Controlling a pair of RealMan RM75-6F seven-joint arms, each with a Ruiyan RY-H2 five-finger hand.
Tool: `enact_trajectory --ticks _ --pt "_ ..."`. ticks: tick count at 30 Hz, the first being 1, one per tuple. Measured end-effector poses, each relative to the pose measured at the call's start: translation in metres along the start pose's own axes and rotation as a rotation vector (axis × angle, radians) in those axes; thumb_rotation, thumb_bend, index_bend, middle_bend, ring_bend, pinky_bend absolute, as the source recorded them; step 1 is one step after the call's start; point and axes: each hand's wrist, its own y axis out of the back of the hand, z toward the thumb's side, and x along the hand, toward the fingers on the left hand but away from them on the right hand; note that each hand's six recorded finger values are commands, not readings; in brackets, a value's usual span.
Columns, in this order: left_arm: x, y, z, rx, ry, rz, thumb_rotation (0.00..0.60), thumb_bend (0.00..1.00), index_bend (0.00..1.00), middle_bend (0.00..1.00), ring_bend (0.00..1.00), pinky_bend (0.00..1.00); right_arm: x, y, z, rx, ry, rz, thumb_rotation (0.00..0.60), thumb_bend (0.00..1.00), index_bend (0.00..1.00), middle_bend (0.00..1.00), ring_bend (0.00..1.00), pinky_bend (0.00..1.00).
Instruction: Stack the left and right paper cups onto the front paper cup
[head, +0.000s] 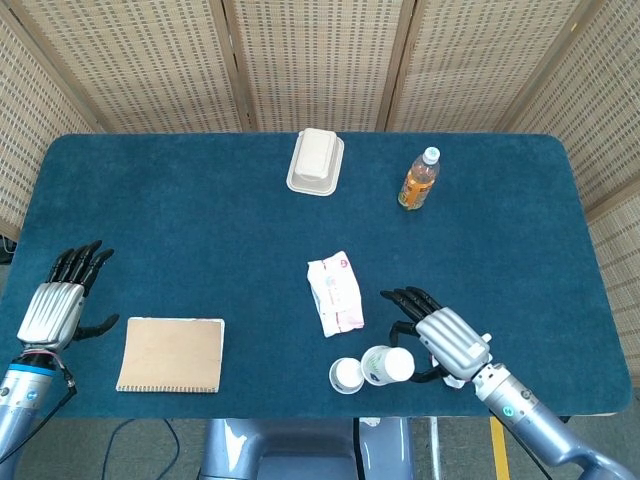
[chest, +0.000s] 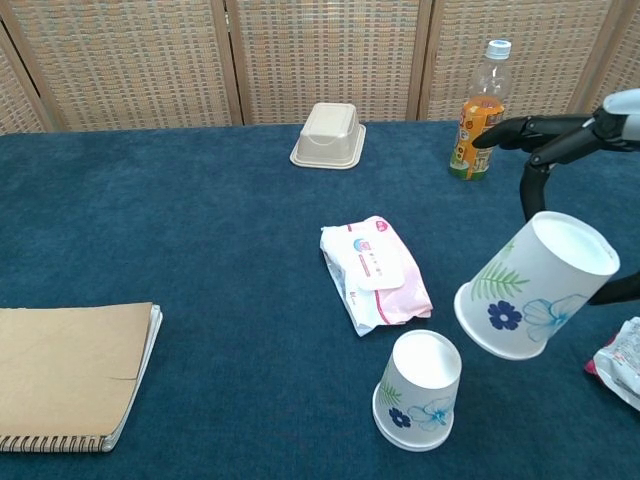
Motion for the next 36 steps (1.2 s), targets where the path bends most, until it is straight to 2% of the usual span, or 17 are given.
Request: enact_trajectory --ticks 15,27,33,36 --pt "0.001 -0.002 0.000 -0.005 -0.004 -0.012 0.600 0.25 0.08 0.00 0.00 0.00 -0.017 -0.026 0.017 0.000 0.024 0.037 0.600 0.24 0.54 0.12 0.00 0.00" --pt "0.000 0.000 -0.003 -0.009 0.005 -0.013 0.600 0.25 0.08 0.00 0.00 0.00 -0.032 -0.036 0.026 -0.002 0.044 0.043 0.600 0.23 0.53 0.11 0.00 0.00" --pt "0.001 0.000 -0.005 -0.013 0.011 -0.012 0.600 0.25 0.08 0.00 0.00 0.00 -0.041 -0.040 0.027 -0.002 0.044 0.042 0.600 0.16 0.33 0.01 0.00 0.00" --pt "0.002 0.001 -0.007 -0.016 0.014 -0.010 0.600 0.25 0.08 0.00 0.00 0.00 -0.041 -0.042 0.024 0.012 0.034 0.047 0.600 0.14 0.29 0.00 0.00 0.00"
